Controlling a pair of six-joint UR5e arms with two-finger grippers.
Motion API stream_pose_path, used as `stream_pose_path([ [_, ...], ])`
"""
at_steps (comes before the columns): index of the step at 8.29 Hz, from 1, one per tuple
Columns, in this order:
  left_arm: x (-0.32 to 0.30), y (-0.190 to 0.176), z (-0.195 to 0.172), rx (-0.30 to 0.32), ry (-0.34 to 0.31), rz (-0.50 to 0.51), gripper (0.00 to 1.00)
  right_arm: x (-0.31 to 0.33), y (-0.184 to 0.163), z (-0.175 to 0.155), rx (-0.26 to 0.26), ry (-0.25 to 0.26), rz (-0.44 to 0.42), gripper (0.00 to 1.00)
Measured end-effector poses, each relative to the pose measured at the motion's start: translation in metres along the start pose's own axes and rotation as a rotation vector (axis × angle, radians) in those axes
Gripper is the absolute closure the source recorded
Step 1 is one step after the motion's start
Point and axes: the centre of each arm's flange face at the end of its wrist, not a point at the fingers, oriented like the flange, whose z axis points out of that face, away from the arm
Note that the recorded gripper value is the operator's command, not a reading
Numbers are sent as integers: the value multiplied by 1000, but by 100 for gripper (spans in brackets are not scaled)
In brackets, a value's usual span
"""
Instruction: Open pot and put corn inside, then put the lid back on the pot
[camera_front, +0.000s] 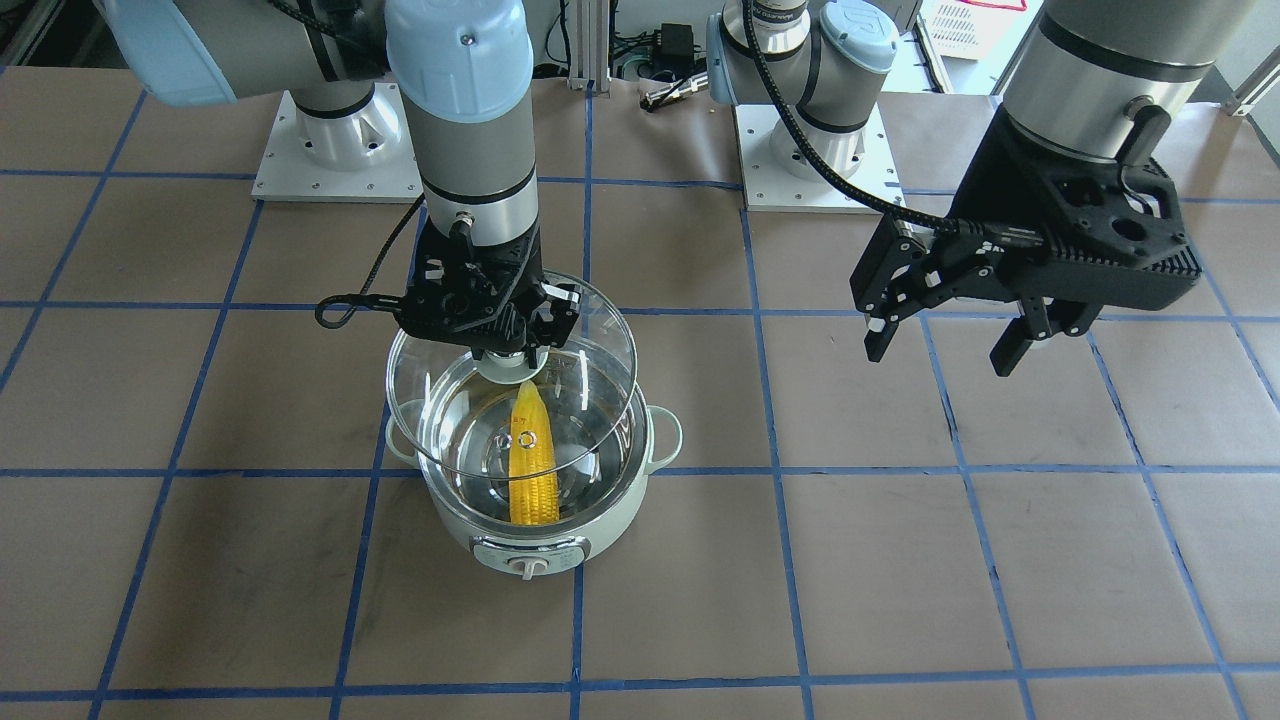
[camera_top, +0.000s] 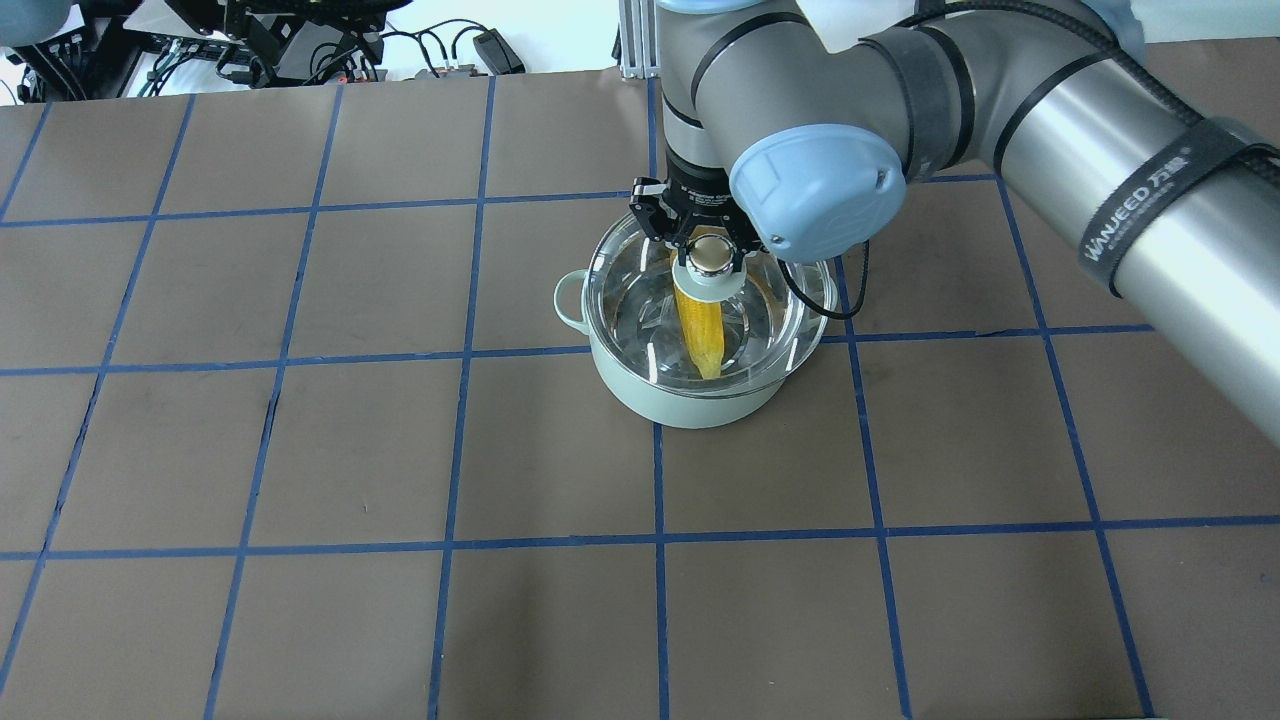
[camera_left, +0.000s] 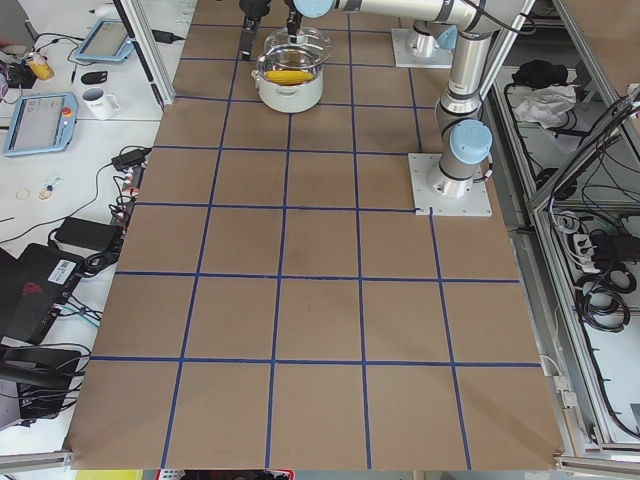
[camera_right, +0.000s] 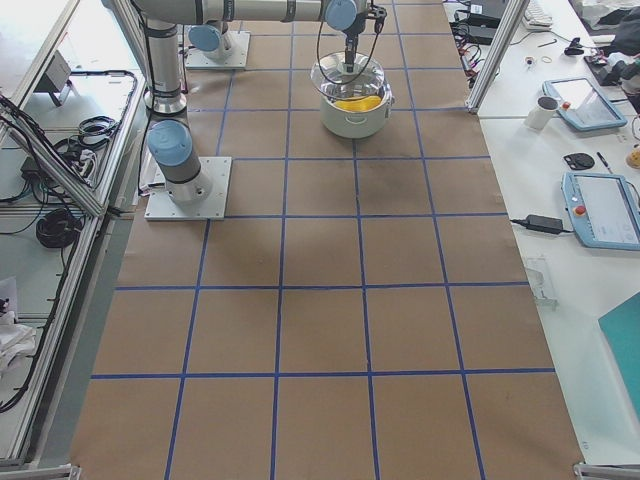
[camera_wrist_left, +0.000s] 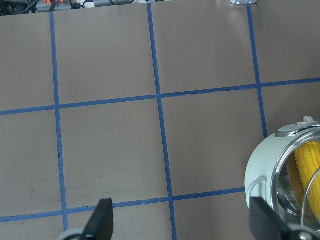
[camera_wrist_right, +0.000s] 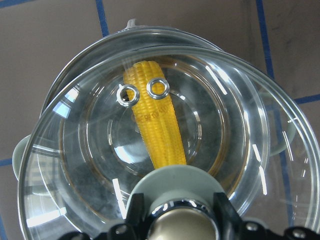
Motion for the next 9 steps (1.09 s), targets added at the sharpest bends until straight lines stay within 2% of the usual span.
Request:
stream_pose_path([
  [4, -1, 2, 8, 3, -1, -6, 5, -26, -4, 33, 19, -9, 22, 90],
  [8, -12, 7, 18, -20, -2, -13, 4, -26, -7, 51, 29, 28, 13, 90],
  [9, -20, 9, 23, -35, -5, -30, 1, -27, -8, 52, 33, 28, 13, 90],
])
